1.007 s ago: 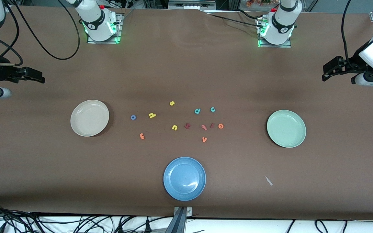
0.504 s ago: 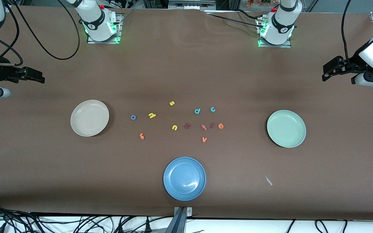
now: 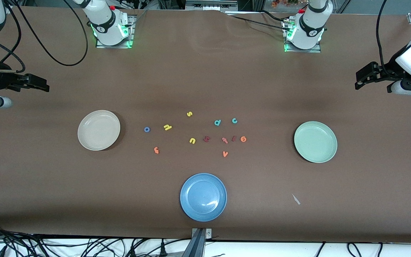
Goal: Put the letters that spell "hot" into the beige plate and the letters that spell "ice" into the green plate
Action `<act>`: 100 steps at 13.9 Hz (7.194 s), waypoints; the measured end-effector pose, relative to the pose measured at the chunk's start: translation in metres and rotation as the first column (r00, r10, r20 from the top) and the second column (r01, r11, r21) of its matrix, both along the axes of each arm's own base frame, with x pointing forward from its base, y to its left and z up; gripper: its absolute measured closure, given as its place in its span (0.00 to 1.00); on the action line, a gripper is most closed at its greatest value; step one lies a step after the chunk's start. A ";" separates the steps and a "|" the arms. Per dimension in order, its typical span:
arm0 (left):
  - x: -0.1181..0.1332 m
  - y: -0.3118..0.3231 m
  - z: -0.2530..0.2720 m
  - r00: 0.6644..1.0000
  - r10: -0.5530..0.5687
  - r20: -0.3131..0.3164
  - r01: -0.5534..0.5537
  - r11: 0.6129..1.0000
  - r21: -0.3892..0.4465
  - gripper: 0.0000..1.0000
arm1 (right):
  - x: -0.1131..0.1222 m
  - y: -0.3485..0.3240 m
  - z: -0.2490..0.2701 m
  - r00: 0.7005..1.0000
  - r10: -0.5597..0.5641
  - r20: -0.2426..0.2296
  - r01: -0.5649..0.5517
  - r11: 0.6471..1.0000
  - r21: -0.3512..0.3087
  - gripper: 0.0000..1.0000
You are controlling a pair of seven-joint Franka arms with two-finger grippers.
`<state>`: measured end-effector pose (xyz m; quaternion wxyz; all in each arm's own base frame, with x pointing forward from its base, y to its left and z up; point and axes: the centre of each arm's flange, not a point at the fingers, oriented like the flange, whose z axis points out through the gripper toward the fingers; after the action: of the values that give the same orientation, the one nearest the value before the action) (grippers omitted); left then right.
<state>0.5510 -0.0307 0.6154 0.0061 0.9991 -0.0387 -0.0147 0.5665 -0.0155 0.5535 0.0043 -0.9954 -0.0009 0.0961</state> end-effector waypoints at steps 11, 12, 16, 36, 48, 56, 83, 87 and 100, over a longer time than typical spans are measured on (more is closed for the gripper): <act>0.005 -0.081 -0.039 0.985 -0.145 -0.088 0.145 0.989 -0.006 0.00 | 0.000 0.000 -0.001 1.000 0.000 -0.002 0.000 1.000 0.000 0.00; 0.011 -0.092 -0.050 0.983 -0.163 -0.089 0.163 0.987 -0.010 0.00 | 0.000 0.000 -0.001 1.000 0.000 -0.002 0.000 1.000 0.000 0.00; 0.030 -0.138 -0.096 0.968 -0.234 -0.093 0.233 0.972 -0.027 0.00 | 0.000 0.000 -0.001 1.000 0.000 -0.003 0.000 1.000 0.000 0.00; 0.067 -0.288 -0.336 0.841 -0.537 -0.062 0.529 0.841 -0.114 0.11 | 0.015 0.061 -0.069 0.998 -0.059 0.006 0.059 0.998 -0.011 0.00; 0.042 -0.308 -0.416 0.633 -0.774 0.000 0.771 0.631 -0.081 0.19 | -0.004 0.221 -0.213 0.967 -0.228 0.112 0.226 0.974 0.025 0.00; 0.041 -0.310 -0.432 0.625 -0.781 0.015 0.779 0.623 -0.069 0.39 | -0.008 0.279 -0.342 0.953 -0.255 0.162 0.251 0.967 0.049 0.00; 0.087 -0.149 -0.335 0.679 -0.712 -0.178 0.709 0.699 -0.093 0.74 | -0.025 0.254 -0.375 0.942 -0.296 0.160 0.296 0.955 0.024 0.43; 0.091 -0.087 -0.351 0.623 -0.735 -0.268 0.756 0.654 -0.035 0.74 | -0.024 0.253 -0.375 0.941 -0.296 0.162 0.296 0.955 0.025 0.50; 0.066 -0.044 -0.422 0.617 -0.755 -0.220 0.775 0.632 0.002 0.28 | -0.020 0.251 -0.374 0.934 -0.304 0.189 0.301 0.952 0.048 0.72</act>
<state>0.6173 -0.0745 0.1935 -0.0452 0.8795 -0.4591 -0.1173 0.5463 0.2353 0.1794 0.0279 -0.9881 0.1511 -0.0031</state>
